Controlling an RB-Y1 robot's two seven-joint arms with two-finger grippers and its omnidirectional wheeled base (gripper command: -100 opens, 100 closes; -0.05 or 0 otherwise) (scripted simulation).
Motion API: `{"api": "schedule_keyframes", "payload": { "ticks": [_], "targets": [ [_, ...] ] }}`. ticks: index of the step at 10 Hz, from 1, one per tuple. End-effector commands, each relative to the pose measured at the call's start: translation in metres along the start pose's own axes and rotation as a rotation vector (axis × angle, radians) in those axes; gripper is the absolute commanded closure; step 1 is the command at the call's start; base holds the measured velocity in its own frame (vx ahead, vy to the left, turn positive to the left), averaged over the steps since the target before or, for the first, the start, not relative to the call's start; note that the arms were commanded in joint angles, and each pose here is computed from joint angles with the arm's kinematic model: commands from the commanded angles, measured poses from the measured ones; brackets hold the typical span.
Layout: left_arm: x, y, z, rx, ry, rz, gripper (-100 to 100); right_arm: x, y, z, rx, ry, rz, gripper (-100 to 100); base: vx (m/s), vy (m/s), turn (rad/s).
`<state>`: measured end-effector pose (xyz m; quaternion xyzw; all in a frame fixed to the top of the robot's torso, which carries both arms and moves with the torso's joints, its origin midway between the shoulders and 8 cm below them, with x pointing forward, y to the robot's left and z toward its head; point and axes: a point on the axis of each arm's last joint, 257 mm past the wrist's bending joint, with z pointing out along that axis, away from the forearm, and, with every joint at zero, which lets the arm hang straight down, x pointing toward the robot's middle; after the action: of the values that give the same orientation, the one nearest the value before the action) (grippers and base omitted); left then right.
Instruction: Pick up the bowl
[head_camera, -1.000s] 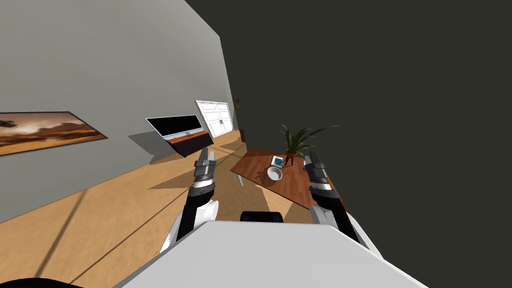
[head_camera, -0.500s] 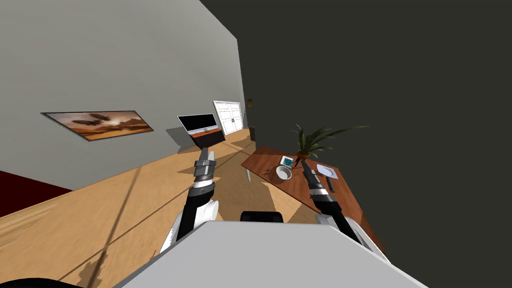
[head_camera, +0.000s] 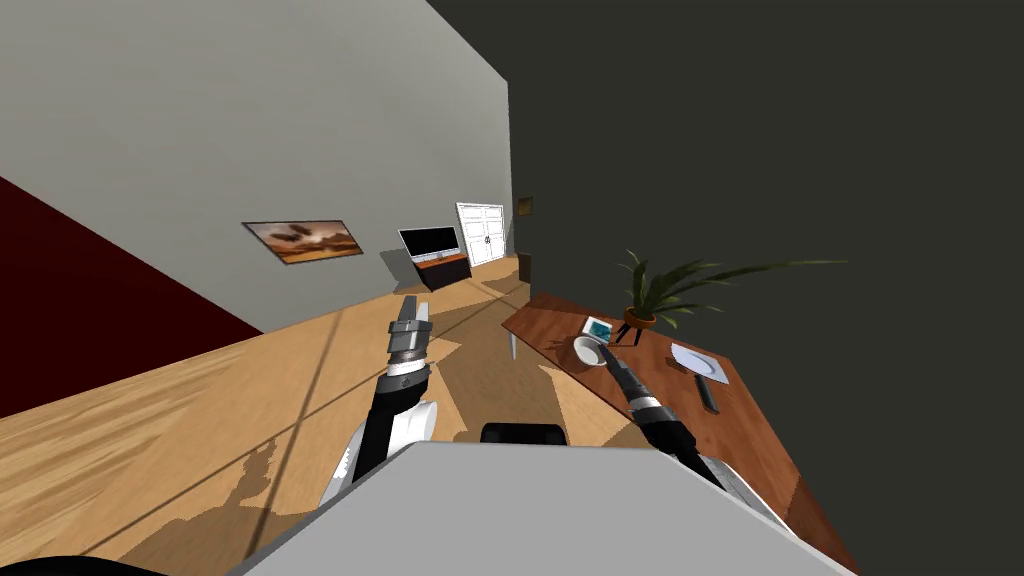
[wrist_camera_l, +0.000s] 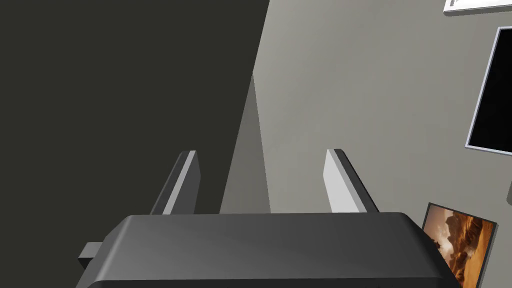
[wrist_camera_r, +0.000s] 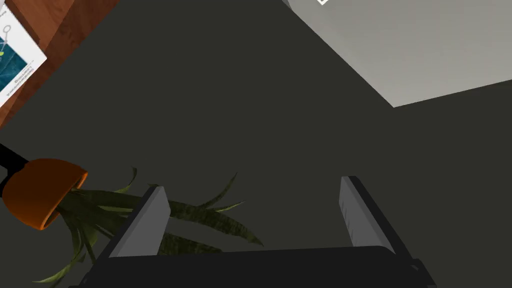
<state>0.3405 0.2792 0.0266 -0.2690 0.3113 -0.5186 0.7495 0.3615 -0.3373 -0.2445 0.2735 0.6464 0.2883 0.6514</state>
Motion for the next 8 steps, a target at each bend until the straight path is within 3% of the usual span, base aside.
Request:
{"api": "schedule_keyframes", "payload": {
  "ticks": [1, 2, 4, 5, 7, 8],
  "targets": [
    [0.000, 0.000, 0.000, 0.000, 0.000, 0.000, 0, 0.016, -0.031, -0.008, 0.072, 0.058, -0.055, -100, -0.007, 0.057, 0.247],
    [0.000, 0.000, 0.000, 0.000, 0.000, 0.000, 0, 0.017, -0.033, -0.009, 0.076, 0.060, -0.054, -100, -0.001, 0.037, 0.120],
    [0.000, 0.000, 0.000, 0.000, 0.000, 0.000, 0, 0.038, -0.081, -0.032, 0.189, 0.157, -0.147, -100, 0.000, 0.059, 0.312],
    [0.000, 0.000, 0.000, 0.000, 0.000, 0.000, 0, 0.040, -0.086, -0.035, 0.198, 0.161, -0.147, -100, 0.021, 0.058, 0.106],
    [0.000, 0.000, 0.000, 0.000, 0.000, 0.000, 0, 0.059, -0.138, -0.068, 0.318, 0.267, -0.242, -100, 0.050, 0.054, 0.308],
    [0.000, 0.000, 0.000, 0.000, 0.000, 0.000, 0, 0.059, -0.138, -0.068, 0.320, 0.267, -0.242, -100, 0.046, 0.039, 0.113]
  ]
}}
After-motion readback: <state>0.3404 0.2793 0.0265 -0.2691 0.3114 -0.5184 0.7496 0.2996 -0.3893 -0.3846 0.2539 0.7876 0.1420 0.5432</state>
